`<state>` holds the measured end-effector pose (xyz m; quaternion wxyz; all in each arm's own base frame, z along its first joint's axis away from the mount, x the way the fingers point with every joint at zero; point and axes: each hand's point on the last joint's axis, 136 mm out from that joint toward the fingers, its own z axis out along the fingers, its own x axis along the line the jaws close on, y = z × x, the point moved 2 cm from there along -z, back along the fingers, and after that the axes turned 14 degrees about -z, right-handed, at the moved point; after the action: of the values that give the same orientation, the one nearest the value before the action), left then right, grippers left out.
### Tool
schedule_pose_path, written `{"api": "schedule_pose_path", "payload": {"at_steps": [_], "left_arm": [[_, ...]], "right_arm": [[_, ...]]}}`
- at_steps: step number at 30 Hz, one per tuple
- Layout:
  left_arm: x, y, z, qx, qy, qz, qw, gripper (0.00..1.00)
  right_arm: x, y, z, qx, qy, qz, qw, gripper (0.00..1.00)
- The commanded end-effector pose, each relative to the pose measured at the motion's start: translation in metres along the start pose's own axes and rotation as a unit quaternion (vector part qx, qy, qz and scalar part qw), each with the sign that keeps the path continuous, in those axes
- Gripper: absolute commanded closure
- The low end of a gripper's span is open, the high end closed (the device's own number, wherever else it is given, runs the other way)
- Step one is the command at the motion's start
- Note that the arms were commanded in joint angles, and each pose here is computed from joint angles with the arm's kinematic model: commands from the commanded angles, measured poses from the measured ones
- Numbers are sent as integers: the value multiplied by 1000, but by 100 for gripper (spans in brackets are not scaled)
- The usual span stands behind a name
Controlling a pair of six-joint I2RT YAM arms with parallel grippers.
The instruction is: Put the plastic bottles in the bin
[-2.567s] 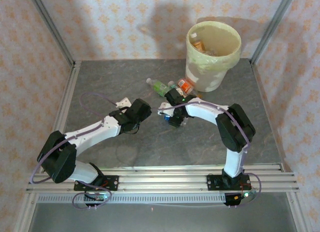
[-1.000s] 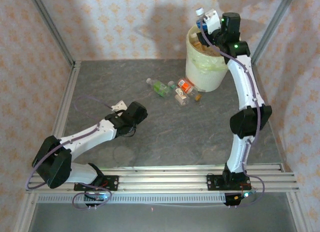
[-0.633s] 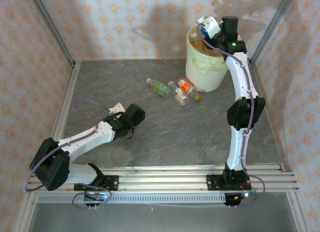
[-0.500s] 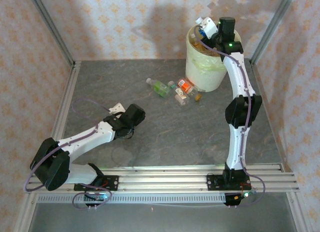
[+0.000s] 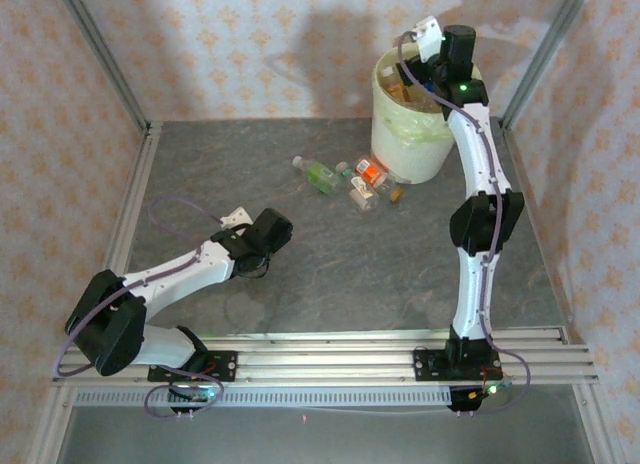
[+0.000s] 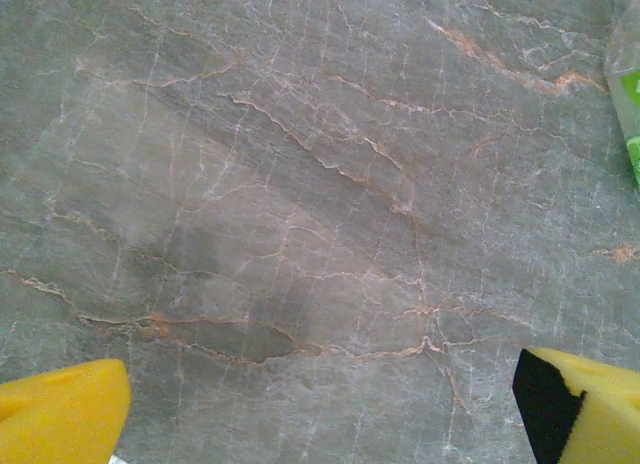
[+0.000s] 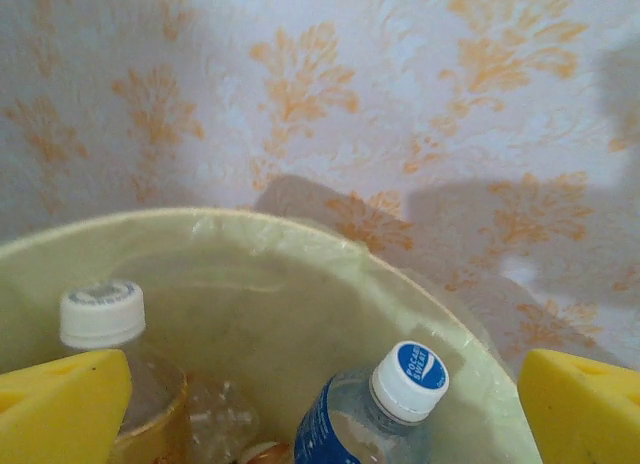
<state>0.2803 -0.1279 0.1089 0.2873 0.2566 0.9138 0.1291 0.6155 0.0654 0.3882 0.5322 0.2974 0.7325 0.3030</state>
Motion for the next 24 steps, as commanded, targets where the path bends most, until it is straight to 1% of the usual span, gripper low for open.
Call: {"api": "schedule_pose_path", "payload": {"at_steps": [1,3,6,9,11,13,16,18,21,24], "left_arm": [[-7,7,-1,-10,-5,-9,1000,0],[-6,7,-2,-10,-6,-9,1000,0],[-7,7,-2,-10,-9,-11,1000,0],[-10,6,-1,-7,-14,-10,1000,0],[-15,3,0,0,-24,-7,1000,0],[-23,0,0,9,-41,0,999,0],[-39,-4,0,22,-67,25,997,0],[-50,-4,-2,25,-70,45,996,0],[-67,-5,-2,28,-70,70,995,0],[-86,-7,3,30,-67,88,993,0]], "right_arm": [[-42,52,-57,-61,-36,105,992,1],[-47,58,-72,-61,-37,156,985,1],[-48,71,-100,-79,-16,223,972,1],[-39,79,-123,-110,17,273,956,1],[-28,78,-136,-129,38,305,943,1],[-14,76,-155,-161,66,349,921,1],[11,66,-182,-202,102,393,891,1],[25,51,-194,-196,108,414,882,1],[48,18,-206,-149,110,438,880,1],[71,-18,-214,-95,108,467,873,1]]}}
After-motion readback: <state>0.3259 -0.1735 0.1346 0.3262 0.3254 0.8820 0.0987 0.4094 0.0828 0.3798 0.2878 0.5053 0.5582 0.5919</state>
